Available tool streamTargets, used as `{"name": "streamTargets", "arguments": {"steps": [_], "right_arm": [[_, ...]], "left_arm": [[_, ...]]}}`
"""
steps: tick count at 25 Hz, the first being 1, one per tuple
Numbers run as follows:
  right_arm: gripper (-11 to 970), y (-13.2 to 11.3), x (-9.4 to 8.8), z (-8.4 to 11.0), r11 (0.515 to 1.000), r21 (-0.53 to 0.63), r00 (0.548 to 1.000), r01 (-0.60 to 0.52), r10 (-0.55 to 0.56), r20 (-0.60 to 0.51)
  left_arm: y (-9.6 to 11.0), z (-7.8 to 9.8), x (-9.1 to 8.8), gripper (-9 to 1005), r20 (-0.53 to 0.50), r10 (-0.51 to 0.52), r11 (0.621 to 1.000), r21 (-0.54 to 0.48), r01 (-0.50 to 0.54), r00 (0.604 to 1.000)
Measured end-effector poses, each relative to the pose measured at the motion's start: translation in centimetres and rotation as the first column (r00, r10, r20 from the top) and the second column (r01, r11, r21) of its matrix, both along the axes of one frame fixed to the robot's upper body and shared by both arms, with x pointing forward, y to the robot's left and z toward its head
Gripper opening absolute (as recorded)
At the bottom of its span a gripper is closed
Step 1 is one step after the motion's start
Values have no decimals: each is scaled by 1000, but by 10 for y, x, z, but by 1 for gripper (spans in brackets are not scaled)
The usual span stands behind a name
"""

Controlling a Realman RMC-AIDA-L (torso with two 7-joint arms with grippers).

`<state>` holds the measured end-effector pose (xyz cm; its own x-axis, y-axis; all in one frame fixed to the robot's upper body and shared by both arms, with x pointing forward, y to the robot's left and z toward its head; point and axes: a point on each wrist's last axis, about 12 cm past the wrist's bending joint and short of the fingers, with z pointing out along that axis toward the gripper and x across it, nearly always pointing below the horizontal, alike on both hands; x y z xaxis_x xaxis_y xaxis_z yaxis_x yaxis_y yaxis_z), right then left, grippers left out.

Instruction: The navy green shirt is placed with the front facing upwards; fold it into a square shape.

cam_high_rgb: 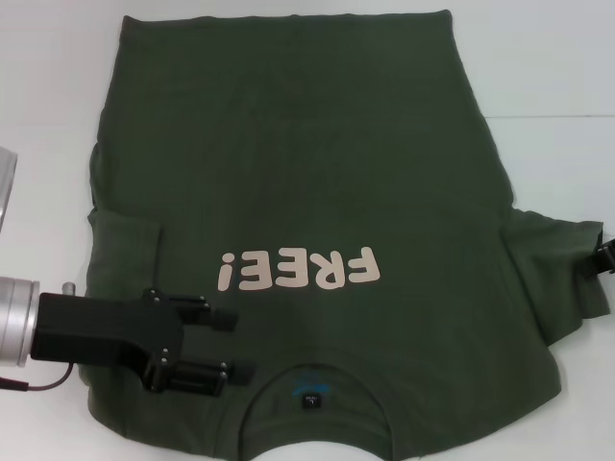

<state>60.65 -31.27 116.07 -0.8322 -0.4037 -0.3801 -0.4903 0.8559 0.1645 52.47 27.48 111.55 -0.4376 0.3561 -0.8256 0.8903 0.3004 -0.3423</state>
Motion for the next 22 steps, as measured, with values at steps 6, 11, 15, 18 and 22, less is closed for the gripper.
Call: {"name": "streamTargets", "arguments": {"steps": [6,11,15,18,22], "right_arm": [[35,-18,-5,0,999,-8,999,39,-39,-2],[35,-28,-9,-2,998,-20,998,57,-57,-6],[36,-35,-11,-1,997,-26,997,73,-73,-4],[36,-40,-12,0,996,-22,996,91,-91,1],[37,-44,-13,0,994,-21,994,108,-107,9]], "left_arm": [[-1,1,1,788,-3,-2,1000,0,2,1000],[-3,2,2,788,-2,-10,1000,-2,10,1000],[-4,2,2,788,-3,-13,1000,-1,13,1000],[-4,2,2,788,-3,-15,1000,-1,15,1000],[-5,2,2,787,-4,-16,1000,-2,16,1000]]}}
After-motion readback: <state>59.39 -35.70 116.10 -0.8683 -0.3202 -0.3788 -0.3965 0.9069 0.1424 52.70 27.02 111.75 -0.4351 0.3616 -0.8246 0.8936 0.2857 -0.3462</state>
